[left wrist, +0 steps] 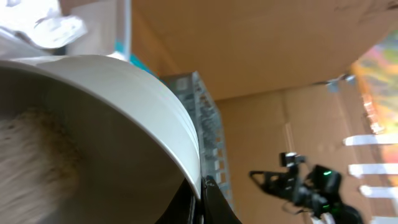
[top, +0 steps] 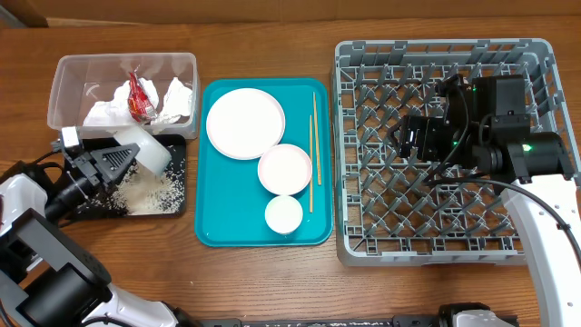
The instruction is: Sort waste into correct bins and load items into the dishwasher
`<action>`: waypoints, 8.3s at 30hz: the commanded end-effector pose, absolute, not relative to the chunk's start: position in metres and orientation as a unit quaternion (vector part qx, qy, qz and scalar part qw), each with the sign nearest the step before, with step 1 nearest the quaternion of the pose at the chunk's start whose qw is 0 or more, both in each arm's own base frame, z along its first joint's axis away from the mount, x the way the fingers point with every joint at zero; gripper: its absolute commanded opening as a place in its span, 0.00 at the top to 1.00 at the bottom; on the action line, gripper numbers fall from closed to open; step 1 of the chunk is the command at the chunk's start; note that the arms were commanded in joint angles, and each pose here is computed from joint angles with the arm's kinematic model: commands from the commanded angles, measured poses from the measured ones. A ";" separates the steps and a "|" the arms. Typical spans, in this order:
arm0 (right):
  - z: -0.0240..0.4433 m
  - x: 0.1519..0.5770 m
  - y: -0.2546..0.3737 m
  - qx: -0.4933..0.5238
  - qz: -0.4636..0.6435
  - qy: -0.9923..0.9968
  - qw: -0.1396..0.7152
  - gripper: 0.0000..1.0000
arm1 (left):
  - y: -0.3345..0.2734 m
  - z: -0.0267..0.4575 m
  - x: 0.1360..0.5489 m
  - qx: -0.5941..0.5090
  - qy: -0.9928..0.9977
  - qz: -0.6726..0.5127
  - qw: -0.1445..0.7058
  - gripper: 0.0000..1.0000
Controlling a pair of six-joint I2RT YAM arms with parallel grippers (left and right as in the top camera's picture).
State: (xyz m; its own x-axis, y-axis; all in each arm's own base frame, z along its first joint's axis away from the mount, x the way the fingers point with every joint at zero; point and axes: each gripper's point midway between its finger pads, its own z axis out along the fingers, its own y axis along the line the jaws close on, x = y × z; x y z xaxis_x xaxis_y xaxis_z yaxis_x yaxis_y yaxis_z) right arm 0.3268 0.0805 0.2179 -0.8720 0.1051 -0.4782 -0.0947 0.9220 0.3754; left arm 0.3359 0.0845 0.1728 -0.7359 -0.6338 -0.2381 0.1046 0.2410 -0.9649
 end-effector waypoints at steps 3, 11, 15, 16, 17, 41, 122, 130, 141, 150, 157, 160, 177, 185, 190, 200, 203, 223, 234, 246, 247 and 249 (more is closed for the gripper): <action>0.225 0.328 0.083 -0.003 0.202 0.944 0.260 0.00 | 0.087 0.200 0.338 -0.218 0.669 -0.639 0.312 0.96; 0.225 0.328 0.083 -0.002 0.202 0.944 0.260 0.00 | 0.087 0.200 0.338 -0.264 0.652 -0.658 0.267 0.96; 0.225 0.328 0.083 -0.002 0.202 0.944 0.260 0.00 | 0.087 0.200 0.338 -0.277 0.646 -0.664 0.253 0.96; 0.225 0.328 0.083 -0.002 0.202 0.944 0.259 0.00 | 0.088 0.200 0.338 -0.281 0.645 -0.665 0.249 0.96; 0.225 0.328 0.083 -0.002 0.202 0.945 0.259 0.00 | 0.088 0.200 0.339 -0.278 0.646 -0.664 0.253 0.96; 0.224 0.327 0.083 -0.002 0.202 0.945 0.257 0.00 | -0.015 0.210 0.342 -0.084 0.899 -0.400 0.157 0.96; 0.232 0.319 0.104 -0.021 0.265 0.933 0.243 0.00 | -0.188 0.136 0.280 0.234 0.935 -0.257 -0.067 0.96; 0.257 0.317 0.135 -0.062 0.364 0.895 0.250 0.00 | -0.201 0.190 0.304 0.192 0.880 -0.434 -0.016 0.96; 0.292 0.321 0.160 -0.123 0.442 0.840 0.290 0.00 | -0.215 0.249 0.320 0.164 0.782 -0.600 0.035 0.96; 0.314 0.321 0.183 -0.174 0.474 0.803 0.316 0.01 | -0.218 0.270 0.323 0.162 0.743 -0.648 0.048 0.96; 0.323 0.321 0.187 -0.194 0.484 0.788 0.328 0.01 | -0.201 0.292 0.336 0.139 0.703 -0.693 0.078 0.96; 0.336 0.314 0.194 -0.235 0.508 0.756 0.339 0.01 | -0.193 0.294 0.340 0.130 0.700 -0.696 0.086 0.96; 0.339 0.315 0.220 -0.316 0.586 0.677 0.315 0.04 | -0.200 0.299 0.335 0.127 0.692 -0.708 0.071 0.96; 0.342 0.308 0.241 -0.343 0.582 0.663 0.321 0.06 | -0.207 0.299 0.330 0.134 0.690 -0.708 0.063 0.96; 0.337 0.306 0.249 -0.348 0.585 0.663 0.312 0.09 | -0.208 0.299 0.330 0.135 0.690 -0.708 0.062 0.96; 0.336 0.308 0.250 -0.348 0.583 0.664 0.314 0.30 | -0.208 0.299 0.330 0.135 0.690 -0.708 0.062 0.96; 0.337 0.308 0.250 -0.349 0.582 0.663 0.315 0.34 | -0.208 0.299 0.330 0.135 0.690 -0.708 0.062 0.96; 0.322 0.331 0.228 -0.276 0.558 0.718 0.311 0.44 | -0.188 0.292 0.342 0.118 0.707 -0.692 0.083 0.41; 0.264 0.351 0.148 -0.079 0.453 0.849 0.260 0.43 | -0.137 0.220 0.364 0.104 0.844 -0.516 0.104 0.36; 0.232 0.278 0.098 0.119 0.236 0.947 0.184 0.43 | -0.083 0.158 0.381 0.057 0.949 -0.296 0.089 0.34; 0.230 0.271 0.098 0.128 0.223 0.950 0.178 0.43 | -0.081 0.157 0.381 0.057 0.952 -0.289 0.088 0.34; 0.223 0.257 0.096 0.150 0.186 0.958 0.160 0.43 | -0.078 0.155 0.382 0.057 0.954 -0.280 0.088 0.34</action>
State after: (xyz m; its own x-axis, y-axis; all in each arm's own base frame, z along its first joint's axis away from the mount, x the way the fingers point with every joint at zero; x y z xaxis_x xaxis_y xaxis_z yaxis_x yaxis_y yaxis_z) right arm 0.2625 0.1123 0.2245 -0.9416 0.2469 -0.2287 0.0954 0.8476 0.5220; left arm 0.3769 -0.0915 0.1639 -0.9745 0.0655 -0.2144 0.1853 0.7736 -0.6060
